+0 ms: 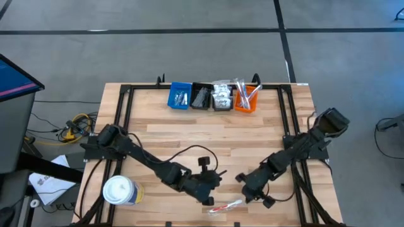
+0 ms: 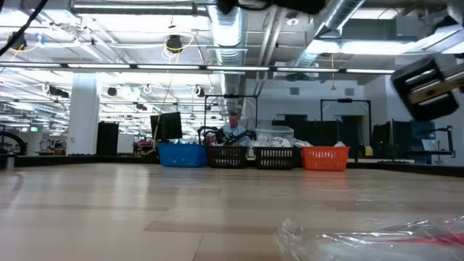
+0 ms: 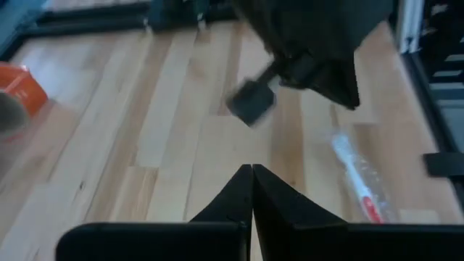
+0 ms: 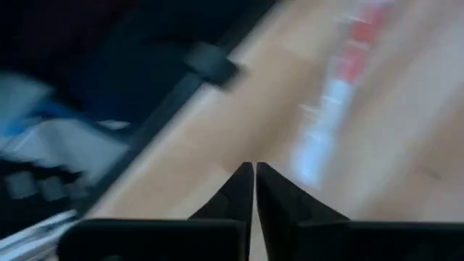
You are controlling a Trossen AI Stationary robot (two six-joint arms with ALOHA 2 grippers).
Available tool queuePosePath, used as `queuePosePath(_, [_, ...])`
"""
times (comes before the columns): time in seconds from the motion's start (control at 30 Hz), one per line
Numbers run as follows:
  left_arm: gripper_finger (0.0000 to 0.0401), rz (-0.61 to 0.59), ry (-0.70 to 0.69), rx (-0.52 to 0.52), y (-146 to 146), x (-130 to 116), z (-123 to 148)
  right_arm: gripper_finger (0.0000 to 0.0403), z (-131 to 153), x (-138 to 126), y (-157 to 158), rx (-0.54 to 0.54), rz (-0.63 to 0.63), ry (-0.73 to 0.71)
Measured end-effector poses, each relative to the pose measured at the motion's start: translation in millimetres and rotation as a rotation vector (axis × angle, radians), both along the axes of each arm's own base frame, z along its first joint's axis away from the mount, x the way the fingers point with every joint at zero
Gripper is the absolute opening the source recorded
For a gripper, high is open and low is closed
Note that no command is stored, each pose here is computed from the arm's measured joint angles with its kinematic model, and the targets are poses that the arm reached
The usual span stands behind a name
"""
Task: Pick & Place Travel size toiletries
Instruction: Put the orange toothbrush into the orange bin
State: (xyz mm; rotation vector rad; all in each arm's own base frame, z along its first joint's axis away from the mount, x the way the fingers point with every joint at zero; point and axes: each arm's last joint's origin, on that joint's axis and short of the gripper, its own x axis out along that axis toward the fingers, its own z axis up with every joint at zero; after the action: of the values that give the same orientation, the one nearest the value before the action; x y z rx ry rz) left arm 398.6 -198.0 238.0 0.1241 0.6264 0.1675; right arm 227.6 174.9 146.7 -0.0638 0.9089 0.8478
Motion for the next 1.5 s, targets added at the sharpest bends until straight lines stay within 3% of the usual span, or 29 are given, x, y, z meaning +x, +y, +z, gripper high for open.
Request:
queuePosePath(0.1, [0.0001,0.002,-0.017,0.013,-4.3,-4.8,5.3,0.0003,3.5,8.1,8.8,0.095,0.130,0.030])
queuePosePath(0.2, [0.0001,0.012,-0.003,0.030,-3.6,-8.0,-0.5,0.0001,7.0,15.6,11.8,0.115,0.174,0.028])
queuePosePath(0.43, [0.0001,0.077,0.035,-0.014,2.7,-14.5,-23.5,0.0001,-23.6,38.6,4.5,0.082,0.046,0.184])
queuePosePath(0.67, [0.0001,0.100,0.035,-0.065,-5.4,-22.5,-31.6,0.0000,-30.6,55.6,15.8,0.148,0.112,0.212])
queuePosePath(0.93, [0.0001,0.097,-0.006,-0.034,-19.7,-31.8,-26.8,0.0000,-33.1,69.8,-6.1,0.051,-0.104,0.189])
queuePosePath(1.07, [0.0001,0.115,-0.031,-0.005,-20.9,-34.2,-22.5,0.0000,-34.5,74.3,-18.4,-0.080,-0.255,0.142])
queuePosePath(1.23, [0.0001,0.132,-0.057,0.021,-17.6,-35.2,-14.5,0.0000,-29.7,82.9,-28.9,-0.256,-0.455,-0.032])
queuePosePath(1.5, [0.0001,0.117,-0.082,0.015,-25.2,-44.8,-3.6,0.0000,4.0,73.9,-7.1,-0.229,-0.277,-0.237])
